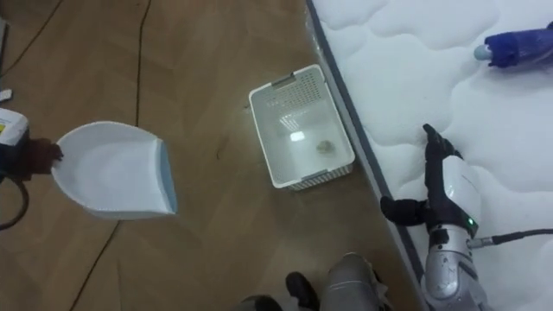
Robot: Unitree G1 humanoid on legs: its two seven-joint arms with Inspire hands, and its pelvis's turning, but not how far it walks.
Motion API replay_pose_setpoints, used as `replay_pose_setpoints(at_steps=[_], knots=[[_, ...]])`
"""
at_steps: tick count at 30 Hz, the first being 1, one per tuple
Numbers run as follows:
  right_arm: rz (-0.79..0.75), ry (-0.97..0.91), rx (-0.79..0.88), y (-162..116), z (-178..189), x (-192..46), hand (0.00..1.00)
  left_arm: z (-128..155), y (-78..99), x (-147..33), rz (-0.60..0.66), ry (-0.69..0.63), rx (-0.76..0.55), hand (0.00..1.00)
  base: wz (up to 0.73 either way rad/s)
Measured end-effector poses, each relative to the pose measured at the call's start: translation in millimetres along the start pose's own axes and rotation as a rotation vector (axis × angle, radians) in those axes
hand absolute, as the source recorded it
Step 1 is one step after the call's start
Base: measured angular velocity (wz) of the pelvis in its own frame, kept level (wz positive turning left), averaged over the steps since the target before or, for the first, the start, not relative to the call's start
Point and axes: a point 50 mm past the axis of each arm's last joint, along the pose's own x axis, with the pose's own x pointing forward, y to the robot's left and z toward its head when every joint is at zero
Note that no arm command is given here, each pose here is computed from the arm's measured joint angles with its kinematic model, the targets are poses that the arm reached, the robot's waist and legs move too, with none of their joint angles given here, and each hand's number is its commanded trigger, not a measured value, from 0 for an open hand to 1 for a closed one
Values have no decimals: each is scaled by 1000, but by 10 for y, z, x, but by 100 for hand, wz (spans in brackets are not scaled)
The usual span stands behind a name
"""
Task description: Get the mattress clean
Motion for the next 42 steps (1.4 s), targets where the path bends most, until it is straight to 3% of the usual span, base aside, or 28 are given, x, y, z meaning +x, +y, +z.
replay_pose_setpoints(at_steps=[7,13,24,32,38,42], knots=[[-18,-9,-6,-20,10,6,0,-132,38,15,-23,55,-22,100,-5],[-18,16,6,-6,-42,-16,0,-127,51,16,4,61,-151,100,-1],[4,38,41,41,-117,-74,0,4,254,2,250,-20,-373,100,-23],[58,161,44,155,-354,-219,0,117,157,-235,464,-74,-542,100,-43],[13,377,107,89,-734,-564,0,490,69,-469,498,-202,-632,100,-28],[-21,448,158,108,-799,-659,0,711,30,-606,499,-245,-725,100,-48]])
